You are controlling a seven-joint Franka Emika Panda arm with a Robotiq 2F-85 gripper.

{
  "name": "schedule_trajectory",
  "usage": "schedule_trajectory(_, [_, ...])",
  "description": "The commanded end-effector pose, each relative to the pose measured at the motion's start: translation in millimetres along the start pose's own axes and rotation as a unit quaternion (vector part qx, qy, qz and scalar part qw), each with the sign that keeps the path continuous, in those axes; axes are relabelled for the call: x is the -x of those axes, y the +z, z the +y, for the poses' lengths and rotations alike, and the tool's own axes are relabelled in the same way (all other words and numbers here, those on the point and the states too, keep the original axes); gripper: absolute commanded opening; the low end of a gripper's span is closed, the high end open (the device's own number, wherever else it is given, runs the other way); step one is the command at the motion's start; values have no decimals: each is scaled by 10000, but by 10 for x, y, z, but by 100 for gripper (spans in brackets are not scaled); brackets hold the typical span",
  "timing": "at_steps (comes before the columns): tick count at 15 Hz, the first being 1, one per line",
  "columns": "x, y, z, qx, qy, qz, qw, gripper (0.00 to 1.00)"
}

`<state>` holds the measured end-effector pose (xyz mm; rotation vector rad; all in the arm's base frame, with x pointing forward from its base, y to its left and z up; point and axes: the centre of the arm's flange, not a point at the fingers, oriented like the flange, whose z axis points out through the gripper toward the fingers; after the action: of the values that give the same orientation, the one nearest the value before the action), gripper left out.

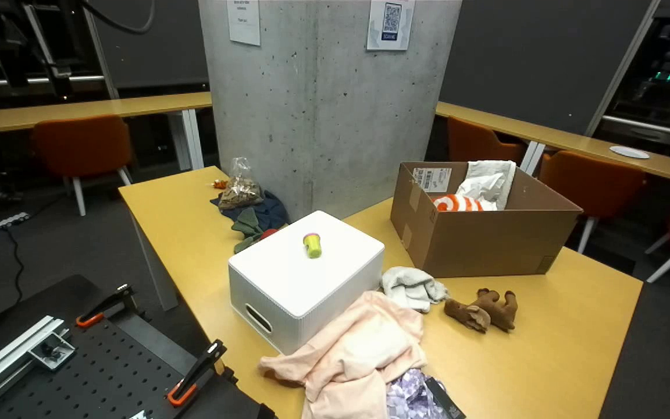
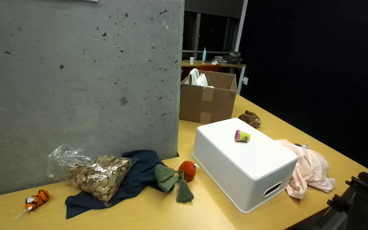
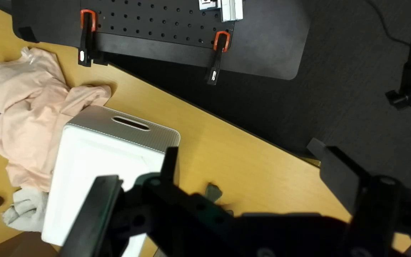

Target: Pick up the light pink shirt and put it on top of the yellow container, pick up the pink shirt with the yellow container and and lift them upwards then put them back on the white basket, pick up the light pink shirt only and put it on the table

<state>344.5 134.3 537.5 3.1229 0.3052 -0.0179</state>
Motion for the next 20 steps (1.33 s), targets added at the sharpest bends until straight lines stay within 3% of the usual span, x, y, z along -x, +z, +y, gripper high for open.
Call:
schedule_trajectory(1, [-30, 56, 359, -71, 383, 250, 9989, 100])
schedule_trajectory(6, [53, 369, 1281, -362, 1257, 448, 9904, 100])
schedule_trajectory(10, [-132, 993, 2148, -471, 1873, 502, 9799, 100])
schedule_trajectory(15, [-381, 1750, 3130, -524, 2543, 101, 9657, 100])
schedule_trajectory(20, [-418, 2496, 3750, -517, 3096, -512, 9481, 100])
